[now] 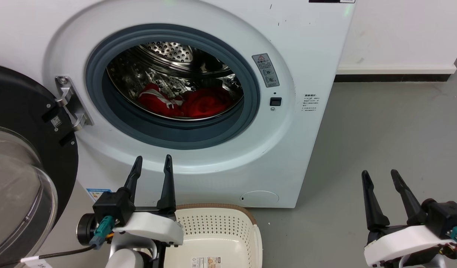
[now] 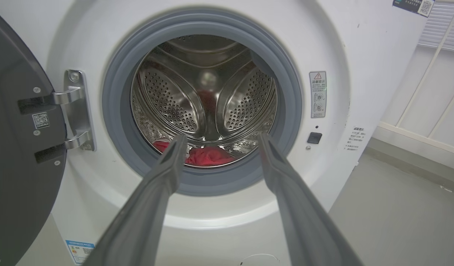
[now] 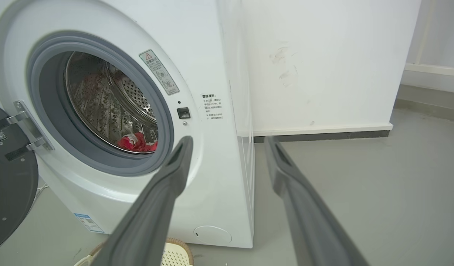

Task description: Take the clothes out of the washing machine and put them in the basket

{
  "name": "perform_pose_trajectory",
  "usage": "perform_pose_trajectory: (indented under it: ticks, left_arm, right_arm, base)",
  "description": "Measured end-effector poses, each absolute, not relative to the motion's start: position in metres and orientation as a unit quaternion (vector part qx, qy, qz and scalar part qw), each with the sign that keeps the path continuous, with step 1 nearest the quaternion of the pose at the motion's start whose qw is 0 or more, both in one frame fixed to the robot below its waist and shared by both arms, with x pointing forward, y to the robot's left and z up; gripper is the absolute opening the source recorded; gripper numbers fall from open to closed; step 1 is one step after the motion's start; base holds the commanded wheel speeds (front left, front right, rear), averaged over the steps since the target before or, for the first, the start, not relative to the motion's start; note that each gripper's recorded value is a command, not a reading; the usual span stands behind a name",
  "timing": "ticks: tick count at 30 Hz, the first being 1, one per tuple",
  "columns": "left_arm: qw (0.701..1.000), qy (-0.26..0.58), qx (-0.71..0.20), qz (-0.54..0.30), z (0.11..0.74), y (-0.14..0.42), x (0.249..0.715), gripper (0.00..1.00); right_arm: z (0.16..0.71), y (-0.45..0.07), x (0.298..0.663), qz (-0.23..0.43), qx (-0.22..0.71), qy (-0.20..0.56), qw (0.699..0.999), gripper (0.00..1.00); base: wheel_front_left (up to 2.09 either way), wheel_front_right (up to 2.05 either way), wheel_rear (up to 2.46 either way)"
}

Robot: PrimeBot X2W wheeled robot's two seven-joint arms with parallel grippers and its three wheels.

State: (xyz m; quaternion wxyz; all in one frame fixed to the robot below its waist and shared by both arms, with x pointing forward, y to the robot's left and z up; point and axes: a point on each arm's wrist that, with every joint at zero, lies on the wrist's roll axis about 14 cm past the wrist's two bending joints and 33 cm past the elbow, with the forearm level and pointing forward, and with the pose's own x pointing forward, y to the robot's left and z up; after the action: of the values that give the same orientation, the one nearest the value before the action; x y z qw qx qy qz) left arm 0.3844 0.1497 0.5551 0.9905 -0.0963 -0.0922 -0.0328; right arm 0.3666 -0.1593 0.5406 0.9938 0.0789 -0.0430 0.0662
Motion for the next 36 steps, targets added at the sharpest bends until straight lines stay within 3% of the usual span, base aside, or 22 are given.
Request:
perform_pose_trajectory:
  ticks: [18, 36]
  left_arm:
    - [0.994, -0.107, -0.014, -0.03, 0.554, 0.147, 0.382, 1.0]
    - [0.995, -0.093, -0.015, -0.024, 0.545, 0.149, 0.383, 1.0]
  right_arm:
    - [0.542, -0.154, 0.363, 0.075, 0.004, -0.048, 0.996, 1.0]
    - [0.539, -0.153, 0.363, 0.077, 0.001, -0.042, 0.996, 1.0]
  base:
    - [0.0, 0.0, 0.0]
    - [0.0, 0.0, 0.0]
